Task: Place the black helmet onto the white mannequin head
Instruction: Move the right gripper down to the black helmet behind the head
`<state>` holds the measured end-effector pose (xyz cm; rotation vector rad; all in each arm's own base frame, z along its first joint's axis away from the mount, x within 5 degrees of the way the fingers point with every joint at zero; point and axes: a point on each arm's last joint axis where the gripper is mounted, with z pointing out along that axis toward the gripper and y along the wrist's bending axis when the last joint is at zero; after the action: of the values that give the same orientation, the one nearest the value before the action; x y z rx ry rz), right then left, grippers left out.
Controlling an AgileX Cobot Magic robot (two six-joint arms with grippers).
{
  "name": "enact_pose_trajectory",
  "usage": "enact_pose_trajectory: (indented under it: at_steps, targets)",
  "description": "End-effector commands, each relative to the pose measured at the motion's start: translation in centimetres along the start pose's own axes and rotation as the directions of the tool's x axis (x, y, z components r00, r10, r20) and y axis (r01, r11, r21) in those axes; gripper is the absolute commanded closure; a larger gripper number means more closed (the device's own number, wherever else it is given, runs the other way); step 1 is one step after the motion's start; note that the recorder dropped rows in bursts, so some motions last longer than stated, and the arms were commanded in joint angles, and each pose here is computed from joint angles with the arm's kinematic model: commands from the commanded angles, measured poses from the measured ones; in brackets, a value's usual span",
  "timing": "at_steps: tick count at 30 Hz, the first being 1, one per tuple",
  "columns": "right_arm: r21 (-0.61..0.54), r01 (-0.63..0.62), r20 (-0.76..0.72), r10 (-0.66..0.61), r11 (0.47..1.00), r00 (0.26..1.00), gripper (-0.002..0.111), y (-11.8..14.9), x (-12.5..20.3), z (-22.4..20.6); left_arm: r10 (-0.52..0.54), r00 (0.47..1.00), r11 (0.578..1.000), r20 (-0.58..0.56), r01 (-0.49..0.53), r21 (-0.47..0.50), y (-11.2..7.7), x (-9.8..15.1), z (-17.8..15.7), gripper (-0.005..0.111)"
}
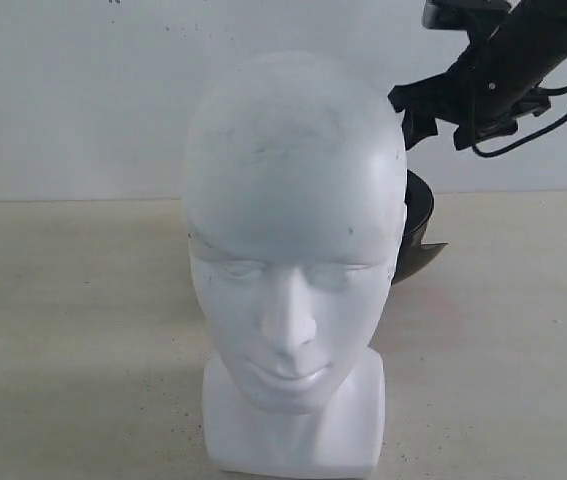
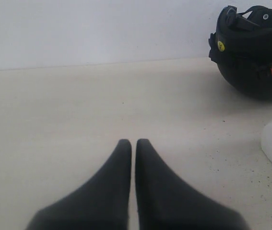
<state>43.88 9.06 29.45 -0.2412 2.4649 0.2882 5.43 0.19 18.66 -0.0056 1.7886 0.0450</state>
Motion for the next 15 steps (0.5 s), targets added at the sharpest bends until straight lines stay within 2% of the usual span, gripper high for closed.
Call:
enact_pose_trajectory:
  at_steps: [1,8,9,13,14,15]
  targets:
    - [0.026,-0.029,-0.034,0.03,0.999,0.999,0.041,-0.7,0.8,3.6,-0.007,1.0,1.0,-0.002,0.007,0.011,-0.1,0.1,0.0,0.102]
    - [0.005,-0.1,-0.061,0.101,0.995,0.993,0.042,-1.2,2.1,8.1,-0.007,1.0,1.0,-0.002,0.007,0.011,-0.1,0.1,0.0,0.102]
    - [0.006,-0.112,-0.053,0.112,0.994,0.992,0.048,-1.2,2.1,8.2,-0.007,1.0,1.0,-0.002,0.007,0.011,-0.1,0.1,0.0,0.102]
    - [0.011,-0.14,-0.031,0.14,0.99,0.99,0.099,-1.3,1.9,8.2,-0.007,1.0,1.0,-0.002,0.007,0.011,-0.1,0.1,0.0,0.102]
    - [0.013,-0.138,-0.035,0.138,0.99,0.99,0.108,-1.3,1.9,8.2,-0.007,1.0,1.0,-0.002,0.007,0.011,-0.1,0.1,0.0,0.102]
    - [0.015,-0.14,-0.04,0.14,0.99,0.989,0.108,-1.4,2.0,8.2,-0.007,1.0,1.0,-0.002,0.007,0.011,-0.1,0.1,0.0,0.102]
